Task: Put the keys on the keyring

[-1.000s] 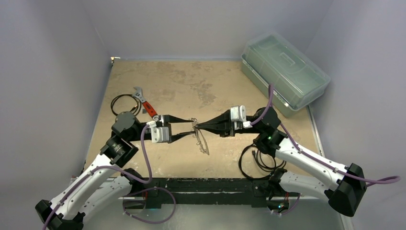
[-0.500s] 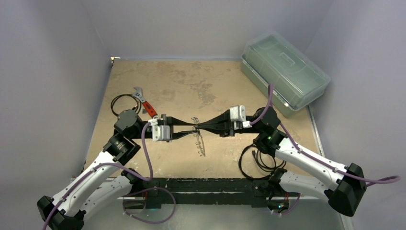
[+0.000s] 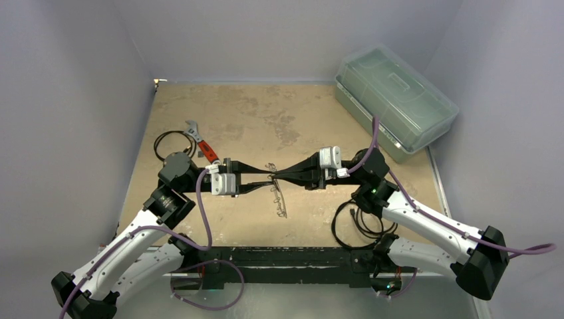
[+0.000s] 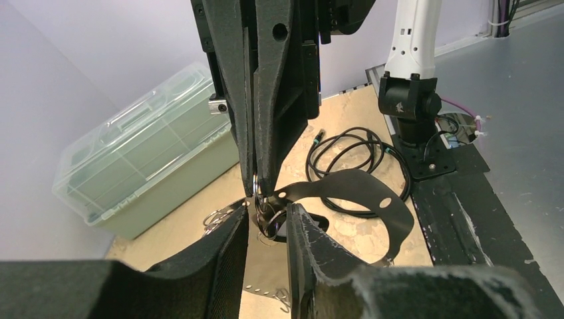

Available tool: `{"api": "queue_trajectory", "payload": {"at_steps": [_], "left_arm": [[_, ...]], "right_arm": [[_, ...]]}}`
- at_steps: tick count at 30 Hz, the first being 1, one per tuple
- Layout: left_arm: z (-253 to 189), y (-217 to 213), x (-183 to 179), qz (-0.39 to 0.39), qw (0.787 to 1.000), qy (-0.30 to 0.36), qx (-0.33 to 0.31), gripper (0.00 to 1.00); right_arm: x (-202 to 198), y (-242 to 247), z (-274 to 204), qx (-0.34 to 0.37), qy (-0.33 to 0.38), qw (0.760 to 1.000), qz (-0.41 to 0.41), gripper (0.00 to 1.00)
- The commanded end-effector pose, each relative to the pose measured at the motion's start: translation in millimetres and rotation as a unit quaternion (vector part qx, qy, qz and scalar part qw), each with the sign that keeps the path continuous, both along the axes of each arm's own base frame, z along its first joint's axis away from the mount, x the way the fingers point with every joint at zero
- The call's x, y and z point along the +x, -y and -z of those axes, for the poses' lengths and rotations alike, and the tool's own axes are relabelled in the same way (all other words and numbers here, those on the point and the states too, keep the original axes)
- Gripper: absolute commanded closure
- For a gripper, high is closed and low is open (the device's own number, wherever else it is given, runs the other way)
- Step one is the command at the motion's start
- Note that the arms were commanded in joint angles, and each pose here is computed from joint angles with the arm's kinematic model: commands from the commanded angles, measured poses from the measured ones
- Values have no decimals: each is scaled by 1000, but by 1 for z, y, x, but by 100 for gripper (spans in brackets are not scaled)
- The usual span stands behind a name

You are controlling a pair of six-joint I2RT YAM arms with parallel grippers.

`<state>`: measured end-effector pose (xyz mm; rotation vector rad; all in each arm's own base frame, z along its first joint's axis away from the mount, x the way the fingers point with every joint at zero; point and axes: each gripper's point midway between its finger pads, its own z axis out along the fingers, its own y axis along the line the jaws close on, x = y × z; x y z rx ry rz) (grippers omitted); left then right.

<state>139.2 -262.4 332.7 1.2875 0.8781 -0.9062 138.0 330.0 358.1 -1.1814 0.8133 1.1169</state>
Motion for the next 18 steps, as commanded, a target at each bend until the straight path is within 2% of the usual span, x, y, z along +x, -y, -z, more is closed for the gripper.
{"api": "queue_trajectory", "payload": {"at_steps": [1,8,11,15,18], "left_arm": [[-9,0,-2,5,1000,10,-12,73],[-10,0,0,1,1000,9,-13,85],[-10,0,1,0,1000,6,-13,85],[-11,0,2,-4,1000,6,-16,80],[-11,0,2,-5,1000,5,-16,81]], "right_arm": [[0,2,-24,28,31,999,2,100],[-1,3,-24,27,32,999,4,100],[-1,3,-23,26,32,999,3,100],[-1,3,-22,25,32,999,2,100],[-2,3,-22,24,33,999,-1,100]]}}
